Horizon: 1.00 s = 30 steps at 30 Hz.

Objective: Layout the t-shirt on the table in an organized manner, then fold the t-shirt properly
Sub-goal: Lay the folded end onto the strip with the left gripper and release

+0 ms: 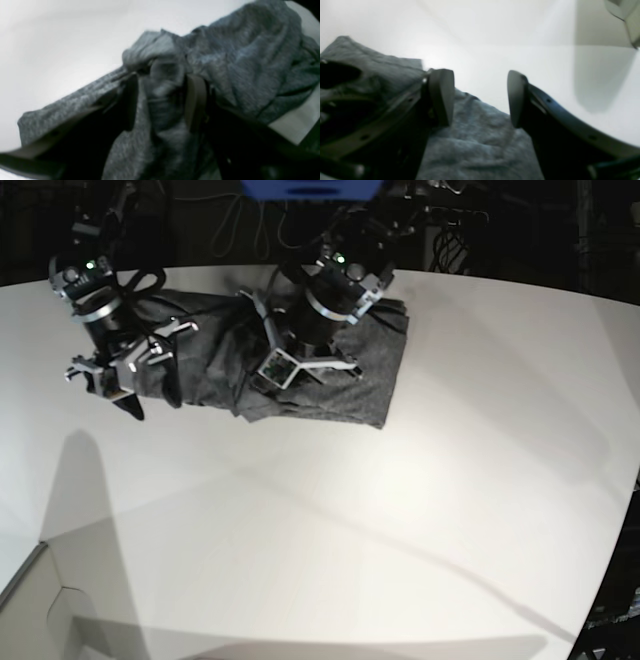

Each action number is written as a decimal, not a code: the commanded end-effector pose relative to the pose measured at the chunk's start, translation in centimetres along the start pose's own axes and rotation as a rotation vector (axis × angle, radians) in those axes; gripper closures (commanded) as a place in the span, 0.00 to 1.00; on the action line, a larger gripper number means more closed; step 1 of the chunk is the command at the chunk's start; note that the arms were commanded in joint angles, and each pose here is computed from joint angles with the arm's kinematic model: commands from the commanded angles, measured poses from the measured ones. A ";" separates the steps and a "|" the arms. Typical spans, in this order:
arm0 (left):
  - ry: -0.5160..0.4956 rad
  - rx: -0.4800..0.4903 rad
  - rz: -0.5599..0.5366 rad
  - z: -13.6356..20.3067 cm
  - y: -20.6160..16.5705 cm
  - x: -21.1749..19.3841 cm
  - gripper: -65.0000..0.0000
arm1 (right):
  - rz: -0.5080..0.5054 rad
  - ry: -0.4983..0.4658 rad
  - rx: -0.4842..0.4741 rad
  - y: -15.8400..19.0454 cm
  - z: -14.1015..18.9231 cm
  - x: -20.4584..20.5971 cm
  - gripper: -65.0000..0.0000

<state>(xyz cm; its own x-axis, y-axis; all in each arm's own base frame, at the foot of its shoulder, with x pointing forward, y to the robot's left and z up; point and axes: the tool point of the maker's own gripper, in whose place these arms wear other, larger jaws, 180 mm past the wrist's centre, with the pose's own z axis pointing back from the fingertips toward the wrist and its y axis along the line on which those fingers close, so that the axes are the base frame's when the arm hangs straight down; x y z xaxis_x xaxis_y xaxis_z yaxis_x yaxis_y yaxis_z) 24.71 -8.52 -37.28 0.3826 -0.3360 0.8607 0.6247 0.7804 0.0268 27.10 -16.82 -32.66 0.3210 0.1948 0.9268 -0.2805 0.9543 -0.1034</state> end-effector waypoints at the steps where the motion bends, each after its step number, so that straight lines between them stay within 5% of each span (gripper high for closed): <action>1: -0.051 -0.002 -0.004 0.2 0.1 1.4 0.56 | 0.000 -0.059 -0.014 -0.6 0.1 1.5 0.48; 12: -0.188 -0.146 -0.134 -0.6 -4.3 3.5 0.55 | -0.080 -0.125 -0.279 -7.8 2.2 2.7 0.48; 17: -0.247 -0.141 -0.119 0.2 -4.6 5.5 0.56 | -0.081 -0.126 -0.315 -8.9 2.8 2.7 0.48; 25: -0.315 0.325 0.072 3.3 8.8 7.4 0.56 | -0.087 -0.115 -0.312 -8.7 2.9 2.2 0.48; 30: -0.202 0.319 0.088 0.6 8.7 3.9 0.56 | -0.089 -0.116 -0.309 -8.6 2.8 2.2 0.48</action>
<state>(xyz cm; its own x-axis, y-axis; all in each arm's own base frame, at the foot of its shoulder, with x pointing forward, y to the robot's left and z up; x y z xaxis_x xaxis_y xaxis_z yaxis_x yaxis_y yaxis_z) 30.19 -2.08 -35.64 0.3358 -0.2036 0.9197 0.3427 0.9359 0.0821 27.24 -25.17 -30.20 0.2785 0.0930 0.9559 0.0362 0.9936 -0.1072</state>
